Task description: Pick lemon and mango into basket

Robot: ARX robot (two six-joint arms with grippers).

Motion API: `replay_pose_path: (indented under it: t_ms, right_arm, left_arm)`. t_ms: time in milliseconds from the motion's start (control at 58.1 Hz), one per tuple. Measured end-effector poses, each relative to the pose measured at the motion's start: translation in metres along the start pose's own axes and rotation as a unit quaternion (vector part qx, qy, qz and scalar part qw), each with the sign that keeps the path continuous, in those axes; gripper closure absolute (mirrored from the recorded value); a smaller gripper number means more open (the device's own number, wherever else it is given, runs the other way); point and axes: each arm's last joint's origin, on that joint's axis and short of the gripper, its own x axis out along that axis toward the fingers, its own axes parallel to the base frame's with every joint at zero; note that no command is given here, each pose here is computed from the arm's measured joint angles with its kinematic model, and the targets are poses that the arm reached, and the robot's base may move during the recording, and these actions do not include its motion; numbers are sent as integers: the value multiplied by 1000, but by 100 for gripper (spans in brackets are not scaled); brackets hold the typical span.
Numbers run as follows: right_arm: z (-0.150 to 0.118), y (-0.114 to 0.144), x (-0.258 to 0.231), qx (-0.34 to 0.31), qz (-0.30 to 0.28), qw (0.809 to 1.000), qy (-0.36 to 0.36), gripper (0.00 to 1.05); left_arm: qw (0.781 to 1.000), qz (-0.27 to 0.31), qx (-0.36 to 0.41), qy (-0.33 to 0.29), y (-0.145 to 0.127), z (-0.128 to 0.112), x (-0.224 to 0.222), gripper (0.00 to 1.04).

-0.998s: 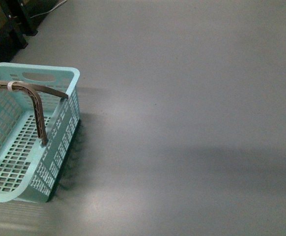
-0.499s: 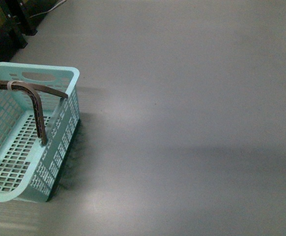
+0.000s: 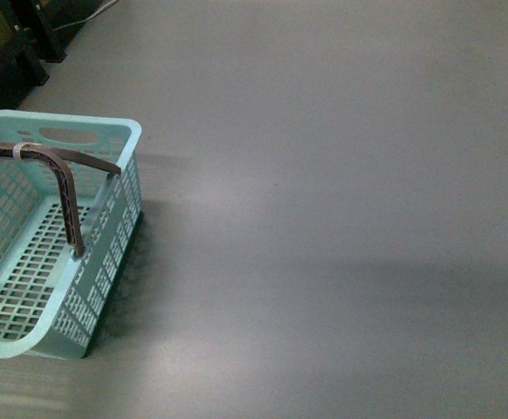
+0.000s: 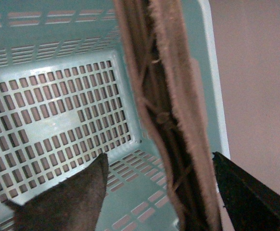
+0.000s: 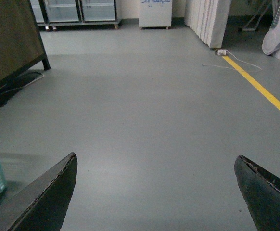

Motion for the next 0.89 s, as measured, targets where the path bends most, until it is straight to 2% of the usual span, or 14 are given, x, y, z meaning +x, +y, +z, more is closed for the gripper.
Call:
replay_pose_path:
  t_ms: [241, 327, 447, 671, 894]
  right_arm:
    - [0, 0, 0, 0, 0, 1000, 0, 9]
    - [0, 0, 0, 0, 0, 1000, 0, 9]
    - [0, 0, 0, 0, 0, 1000, 0, 9]
    - [0, 0, 0, 0, 0, 1000, 0, 9]
    - [0, 0, 0, 0, 0, 1000, 0, 9]
  left_arm:
    - [1000, -15, 3, 7, -10, -5, 3, 81]
    - [1000, -18, -24, 10, -11, -7, 2, 92]
    - [999, -23, -35, 18, -8, -10, -7, 97]
    - [998, -28, -58, 14, -2, -14, -42, 97]
    - [991, -83, -107, -14, -13, -9, -123, 98]
